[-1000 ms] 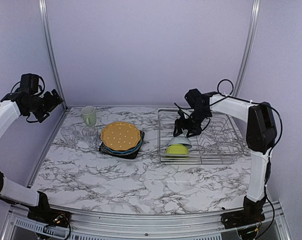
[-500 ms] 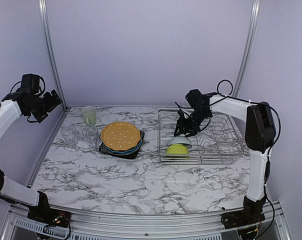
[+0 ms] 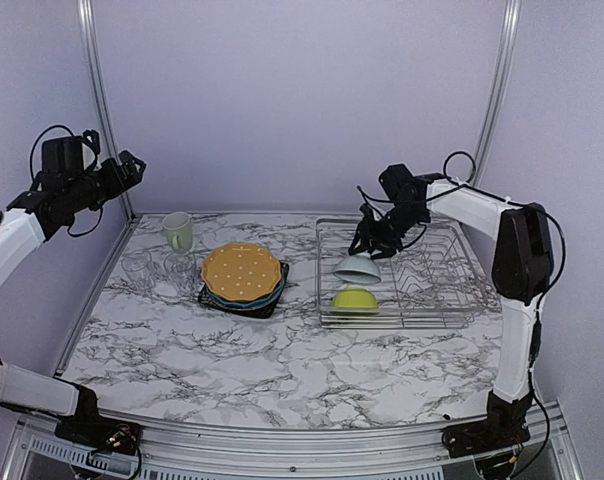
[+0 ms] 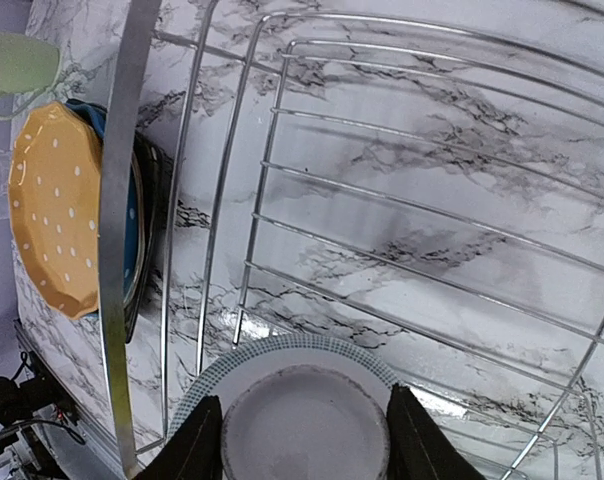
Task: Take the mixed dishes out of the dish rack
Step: Grab the bowl from the dish rack, then pass from the right arm to the left
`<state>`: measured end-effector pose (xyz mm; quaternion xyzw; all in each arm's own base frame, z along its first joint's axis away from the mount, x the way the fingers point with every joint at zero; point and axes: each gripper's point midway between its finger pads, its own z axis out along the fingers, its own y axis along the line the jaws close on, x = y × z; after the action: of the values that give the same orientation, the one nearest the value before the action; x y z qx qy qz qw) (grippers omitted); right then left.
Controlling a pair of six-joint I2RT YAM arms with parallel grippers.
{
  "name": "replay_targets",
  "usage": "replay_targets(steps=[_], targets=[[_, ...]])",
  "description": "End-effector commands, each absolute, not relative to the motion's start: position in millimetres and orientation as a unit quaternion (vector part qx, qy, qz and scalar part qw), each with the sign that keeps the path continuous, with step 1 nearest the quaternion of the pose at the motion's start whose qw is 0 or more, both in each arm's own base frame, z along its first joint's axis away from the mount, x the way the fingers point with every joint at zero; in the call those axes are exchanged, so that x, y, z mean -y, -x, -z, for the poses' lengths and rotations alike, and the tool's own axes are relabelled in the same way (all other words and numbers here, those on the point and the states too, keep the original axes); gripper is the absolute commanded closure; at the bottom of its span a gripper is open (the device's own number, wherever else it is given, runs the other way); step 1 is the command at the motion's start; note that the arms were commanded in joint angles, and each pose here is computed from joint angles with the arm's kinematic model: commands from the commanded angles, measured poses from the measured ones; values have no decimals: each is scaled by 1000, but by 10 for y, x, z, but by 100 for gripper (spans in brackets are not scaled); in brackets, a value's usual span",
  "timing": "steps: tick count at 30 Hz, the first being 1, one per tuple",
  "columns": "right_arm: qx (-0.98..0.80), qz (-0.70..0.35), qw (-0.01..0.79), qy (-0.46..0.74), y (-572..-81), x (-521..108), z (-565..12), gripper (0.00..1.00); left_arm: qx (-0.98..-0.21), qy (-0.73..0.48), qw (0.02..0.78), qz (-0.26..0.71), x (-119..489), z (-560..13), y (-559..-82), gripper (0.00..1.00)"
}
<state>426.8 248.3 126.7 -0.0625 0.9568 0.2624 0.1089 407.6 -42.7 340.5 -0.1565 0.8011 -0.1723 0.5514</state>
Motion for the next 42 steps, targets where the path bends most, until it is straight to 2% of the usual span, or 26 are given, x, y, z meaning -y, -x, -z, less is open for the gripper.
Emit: replay_targets(steps=[1, 5, 11, 22, 28, 39, 42], targets=[[-935, -309, 167, 55, -4494, -2533, -1803, 68, -733, 39, 648, 202, 856, -3947, -4031, 1], [-923, -333, 184, 49, -4583, -2565, -1986, 69, -705, -64, 678, 195, 1419, -4003, -3911, 1], [-913, -360, 184, 47, -4579, -2628, -2071, 70, -657, -222, 701, 164, 2175, -3748, -3688, 1], [-890, -418, 173, 47, -4492, -2764, -2275, 75, -615, -428, 649, 129, 3536, -2937, -3530, 3], [-882, -436, 173, 45, -4438, -2787, -2378, 76, -594, -475, 638, 119, 4013, -2684, -3569, 4], [-870, -464, 159, 46, -4325, -2829, -2458, 76, -594, -468, 646, 108, 4551, -2479, -3871, 8], [-868, -470, 152, 47, -4286, -2842, -2463, 76, -593, -469, 647, 99, 4641, -2432, -3947, 12]])
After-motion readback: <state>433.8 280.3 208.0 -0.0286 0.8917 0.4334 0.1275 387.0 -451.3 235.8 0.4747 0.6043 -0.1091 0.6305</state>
